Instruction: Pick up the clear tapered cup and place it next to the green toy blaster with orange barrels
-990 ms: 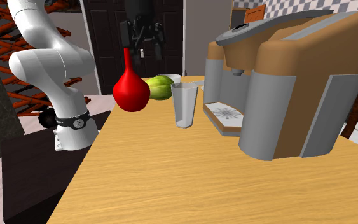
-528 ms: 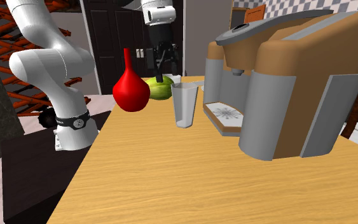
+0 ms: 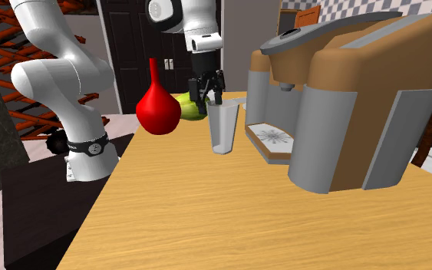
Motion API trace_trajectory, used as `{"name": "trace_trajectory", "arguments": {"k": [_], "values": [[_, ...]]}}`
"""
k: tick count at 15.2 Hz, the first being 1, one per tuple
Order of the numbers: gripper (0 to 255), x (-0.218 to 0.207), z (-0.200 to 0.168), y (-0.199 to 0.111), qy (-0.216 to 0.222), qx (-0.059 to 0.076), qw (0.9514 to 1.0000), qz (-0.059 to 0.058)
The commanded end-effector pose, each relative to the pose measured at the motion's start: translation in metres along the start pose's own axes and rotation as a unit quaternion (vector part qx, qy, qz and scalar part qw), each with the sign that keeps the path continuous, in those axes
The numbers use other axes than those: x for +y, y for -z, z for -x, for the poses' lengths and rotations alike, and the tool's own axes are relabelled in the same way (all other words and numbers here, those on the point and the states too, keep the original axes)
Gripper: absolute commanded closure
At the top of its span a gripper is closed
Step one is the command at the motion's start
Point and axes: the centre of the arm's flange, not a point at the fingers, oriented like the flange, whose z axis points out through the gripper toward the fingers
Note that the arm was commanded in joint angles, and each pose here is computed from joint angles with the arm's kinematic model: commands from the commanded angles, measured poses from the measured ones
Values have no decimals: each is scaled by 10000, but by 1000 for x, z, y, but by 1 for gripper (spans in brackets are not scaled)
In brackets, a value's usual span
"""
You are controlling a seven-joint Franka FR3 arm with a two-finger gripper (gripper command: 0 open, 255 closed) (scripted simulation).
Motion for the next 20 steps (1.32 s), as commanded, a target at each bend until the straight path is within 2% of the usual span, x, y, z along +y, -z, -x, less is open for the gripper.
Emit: {"name": "trace_trajectory", "arguments": {"k": [1,2,10,11,20], "values": [[0,0,-1,-10,1,3,10000,-1],[0,0,-1,-18,1,3,10000,-1],[0,0,-1,-18,1,3,10000,-1],[255,0,-1,-18,1,3,10000,-1],[255,0,-1,-18,1,3,10000,-1]]}}
